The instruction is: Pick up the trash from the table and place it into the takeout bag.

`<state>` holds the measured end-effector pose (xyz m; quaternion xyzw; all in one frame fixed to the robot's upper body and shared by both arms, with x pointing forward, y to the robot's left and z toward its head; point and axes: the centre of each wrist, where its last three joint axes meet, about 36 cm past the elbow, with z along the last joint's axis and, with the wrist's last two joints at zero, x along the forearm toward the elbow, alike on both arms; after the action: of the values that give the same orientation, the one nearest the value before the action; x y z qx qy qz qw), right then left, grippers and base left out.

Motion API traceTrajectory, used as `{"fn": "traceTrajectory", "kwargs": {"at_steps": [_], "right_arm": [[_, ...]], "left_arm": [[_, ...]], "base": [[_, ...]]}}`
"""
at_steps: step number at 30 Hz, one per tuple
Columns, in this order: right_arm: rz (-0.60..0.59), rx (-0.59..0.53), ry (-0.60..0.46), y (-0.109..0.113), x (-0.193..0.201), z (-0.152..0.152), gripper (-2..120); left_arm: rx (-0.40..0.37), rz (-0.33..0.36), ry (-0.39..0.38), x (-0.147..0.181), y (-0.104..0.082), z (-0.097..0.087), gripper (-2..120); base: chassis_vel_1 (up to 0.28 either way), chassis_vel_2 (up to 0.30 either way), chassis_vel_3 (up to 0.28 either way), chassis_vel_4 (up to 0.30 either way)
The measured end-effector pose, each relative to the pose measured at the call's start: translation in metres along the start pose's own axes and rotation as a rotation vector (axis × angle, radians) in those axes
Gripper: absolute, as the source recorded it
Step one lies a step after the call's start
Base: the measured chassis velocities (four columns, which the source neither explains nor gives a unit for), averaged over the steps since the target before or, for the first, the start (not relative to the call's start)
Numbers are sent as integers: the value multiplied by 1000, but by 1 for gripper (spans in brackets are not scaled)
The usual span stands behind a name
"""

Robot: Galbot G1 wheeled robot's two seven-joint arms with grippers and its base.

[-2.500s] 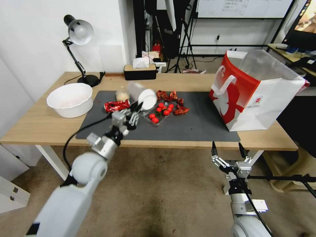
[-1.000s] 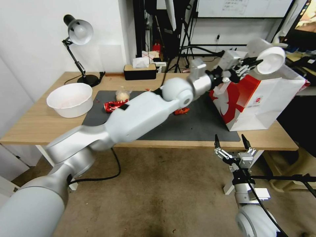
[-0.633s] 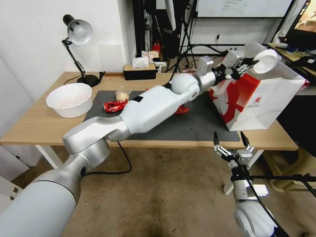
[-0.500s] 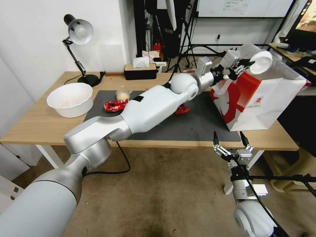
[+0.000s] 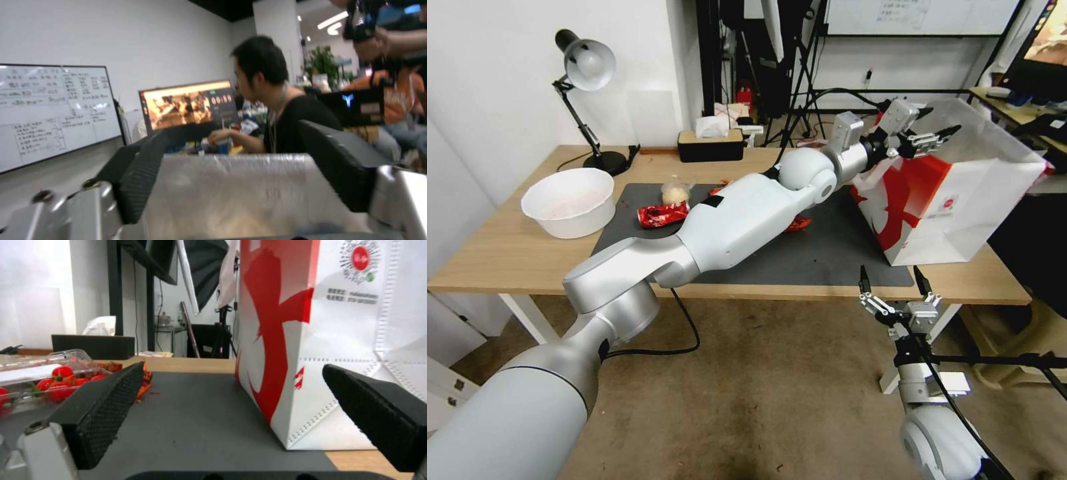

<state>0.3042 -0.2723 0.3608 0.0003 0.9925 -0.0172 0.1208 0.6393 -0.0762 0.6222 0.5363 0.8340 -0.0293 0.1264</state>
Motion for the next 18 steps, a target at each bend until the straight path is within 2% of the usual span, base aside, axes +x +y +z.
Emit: {"fn": "traceTrajectory", "kwargs": {"at_steps": [1,4,5,7,8,10,11,14,15,16,17,18], "right_arm": [[0,0,0,0,0,0,100],[0,0,-1,0,0,0,100],[0,0,-1,0,0,0,100],[-1,-1,-3,0,-1,-1,100],[-2,-2,-4,1,-1,-1,100],[-2,-3,-4,1,-1,-1,100],[-4,-4,-3,2,-2,0,100],[-5,-5,-4,2,-2,0,100],[-6,-6,-4,3,-3,0,100],[-7,-6,-4,3,-3,0,100],[-7,-6,-4,3,-3,0,100],[-7,-5,-4,3,-3,0,100]], "left_arm": [[0,0,0,0,0,0,79],[42,-53,-35,22,9,-18,93],[42,-53,-35,22,9,-18,93],[46,-85,-44,45,19,-23,99],[46,-105,-44,59,25,-22,99],[46,-115,-42,67,28,-21,99],[48,-143,-37,88,34,-16,100],[47,-154,-32,101,37,-13,100],[46,-169,-25,114,41,-9,100],[44,-198,-10,142,47,-2,100],[44,-198,-10,142,47,-2,100],[38,-224,-1,166,51,3,100]], "base": [[0,0,0,0],[0,0,0,0],[0,0,0,0],[0,0,0,0],[0,0,0,0],[0,0,0,0],[0,0,0,0],[0,0,0,0],[0,0,0,0],[0,0,0,0],[0,0,0,0],[0,0,0,0]]}}
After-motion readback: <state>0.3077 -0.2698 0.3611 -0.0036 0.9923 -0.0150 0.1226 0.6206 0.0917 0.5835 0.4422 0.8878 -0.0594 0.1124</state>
